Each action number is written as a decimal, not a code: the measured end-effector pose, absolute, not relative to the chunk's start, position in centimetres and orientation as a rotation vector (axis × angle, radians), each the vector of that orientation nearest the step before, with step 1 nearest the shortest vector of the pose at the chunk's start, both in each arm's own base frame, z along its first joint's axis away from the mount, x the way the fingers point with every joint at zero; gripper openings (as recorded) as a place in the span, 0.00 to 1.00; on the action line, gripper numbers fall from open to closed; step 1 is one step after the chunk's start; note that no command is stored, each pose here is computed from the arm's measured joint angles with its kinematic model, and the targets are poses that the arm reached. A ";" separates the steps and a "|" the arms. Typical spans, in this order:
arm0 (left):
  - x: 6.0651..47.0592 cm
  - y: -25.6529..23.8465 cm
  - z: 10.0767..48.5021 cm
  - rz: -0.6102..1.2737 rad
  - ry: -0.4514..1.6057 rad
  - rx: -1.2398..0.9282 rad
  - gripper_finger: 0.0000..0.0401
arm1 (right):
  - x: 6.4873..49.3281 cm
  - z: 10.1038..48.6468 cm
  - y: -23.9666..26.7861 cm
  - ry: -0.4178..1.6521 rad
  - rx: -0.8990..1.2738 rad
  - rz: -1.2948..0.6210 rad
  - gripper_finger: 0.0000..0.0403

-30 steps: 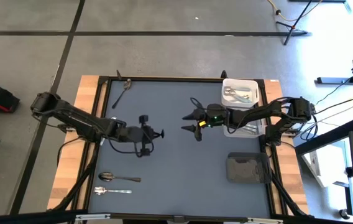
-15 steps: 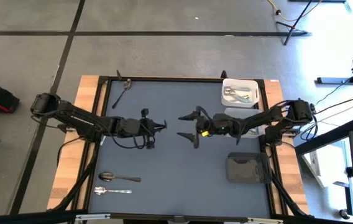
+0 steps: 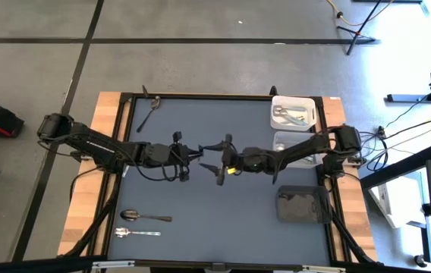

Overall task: Sort silverware by color (type)
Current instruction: Put the black spoon into the black bin

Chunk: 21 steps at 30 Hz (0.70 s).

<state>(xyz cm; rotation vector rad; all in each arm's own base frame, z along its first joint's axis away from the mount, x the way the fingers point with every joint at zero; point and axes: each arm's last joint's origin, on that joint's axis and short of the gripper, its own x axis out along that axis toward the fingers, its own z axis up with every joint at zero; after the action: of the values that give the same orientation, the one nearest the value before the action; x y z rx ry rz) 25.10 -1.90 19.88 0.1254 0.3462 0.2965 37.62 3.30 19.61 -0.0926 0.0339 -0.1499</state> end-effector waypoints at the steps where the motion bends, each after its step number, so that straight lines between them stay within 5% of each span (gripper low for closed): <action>1: 25.1 -1.9 19.9 0.295 0.346 0.126 0.03 | 38.0 19.8 3.3 0.027 -0.095 -0.175 0.69; 10: 25.1 -2.0 19.9 0.283 0.349 0.125 0.03 | 39.1 20.8 3.2 0.029 -0.153 -0.219 0.58; 21: 25.1 -2.1 19.8 0.260 0.351 0.109 0.03 | 39.1 20.7 3.1 0.047 -0.272 -0.242 0.02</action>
<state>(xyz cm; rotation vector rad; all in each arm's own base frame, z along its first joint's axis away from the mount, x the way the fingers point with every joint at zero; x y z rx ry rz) 25.10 -2.09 19.82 0.1092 0.3506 0.2599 39.11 3.14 20.74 -0.2715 0.0473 -0.2422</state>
